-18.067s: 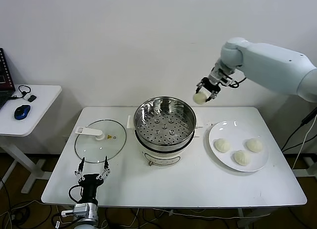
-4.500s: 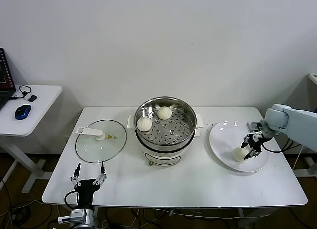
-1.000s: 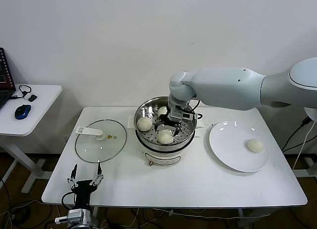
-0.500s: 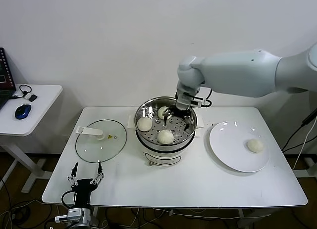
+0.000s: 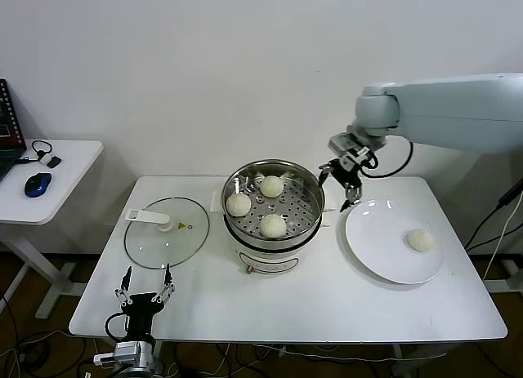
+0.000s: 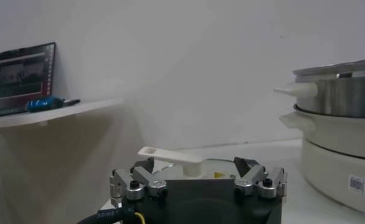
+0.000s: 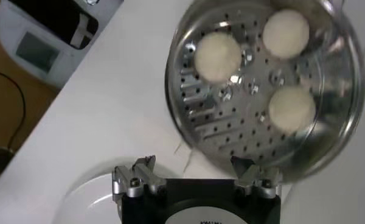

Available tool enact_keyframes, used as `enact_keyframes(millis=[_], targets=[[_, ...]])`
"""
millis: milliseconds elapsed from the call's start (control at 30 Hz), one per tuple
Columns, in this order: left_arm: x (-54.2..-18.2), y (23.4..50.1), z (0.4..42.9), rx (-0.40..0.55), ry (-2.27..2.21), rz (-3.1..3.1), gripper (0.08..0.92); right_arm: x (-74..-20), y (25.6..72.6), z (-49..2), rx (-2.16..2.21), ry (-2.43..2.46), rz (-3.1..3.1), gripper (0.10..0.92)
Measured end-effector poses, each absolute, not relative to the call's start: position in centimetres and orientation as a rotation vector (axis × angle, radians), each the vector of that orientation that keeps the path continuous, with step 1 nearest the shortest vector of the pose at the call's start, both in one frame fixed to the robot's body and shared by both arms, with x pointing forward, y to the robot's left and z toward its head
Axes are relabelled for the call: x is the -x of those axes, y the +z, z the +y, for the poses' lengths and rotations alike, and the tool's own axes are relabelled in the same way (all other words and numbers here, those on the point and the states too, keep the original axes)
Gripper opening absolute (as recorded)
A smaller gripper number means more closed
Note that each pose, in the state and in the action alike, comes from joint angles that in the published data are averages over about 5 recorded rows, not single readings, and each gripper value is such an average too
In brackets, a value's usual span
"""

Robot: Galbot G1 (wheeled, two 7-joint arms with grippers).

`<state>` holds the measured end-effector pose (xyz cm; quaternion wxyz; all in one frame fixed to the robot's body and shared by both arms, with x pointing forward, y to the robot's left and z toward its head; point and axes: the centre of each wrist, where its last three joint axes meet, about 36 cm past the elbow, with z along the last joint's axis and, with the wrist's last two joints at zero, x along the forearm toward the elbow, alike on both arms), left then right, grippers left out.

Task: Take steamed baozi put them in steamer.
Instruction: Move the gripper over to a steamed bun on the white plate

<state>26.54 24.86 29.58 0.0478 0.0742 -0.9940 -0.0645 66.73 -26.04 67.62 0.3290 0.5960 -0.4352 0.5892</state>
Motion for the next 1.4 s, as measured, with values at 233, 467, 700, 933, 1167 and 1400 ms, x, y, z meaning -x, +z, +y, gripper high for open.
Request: enact_keyframes(millis=[233,467,700,933,1167,1400], targets=[[-26.6,29.4,24.9,-0.234,-0.190,-3.029,0.823,-66.9,65.9,-32.0,-1.428,1.439,-1.177,0.823],[-26.4,29.2,24.8,-0.244,-0.187,-3.022,0.823,-66.8,63.5,-37.7,-1.351,1.388,-1.177,0.823],[-26.0,29.0,24.8,-0.247,-0.196,-3.015,0.823,-66.0,60.5,-42.9,-1.294,1.352,-1.170,0.823],[-25.7,28.9,24.7,-0.250,-0.205,-3.009,0.823,-65.2,57.3,-46.9,-1.250,1.328,-1.154,0.823],[-25.4,28.7,24.7,-0.254,-0.211,-3.005,0.823,-65.3,54.7,-49.2,-1.225,1.327,-1.142,0.823],[-25.2,28.4,24.5,-0.260,-0.214,-3.002,0.823,-65.9,52.7,-51.0,-1.198,1.338,-1.148,0.823]])
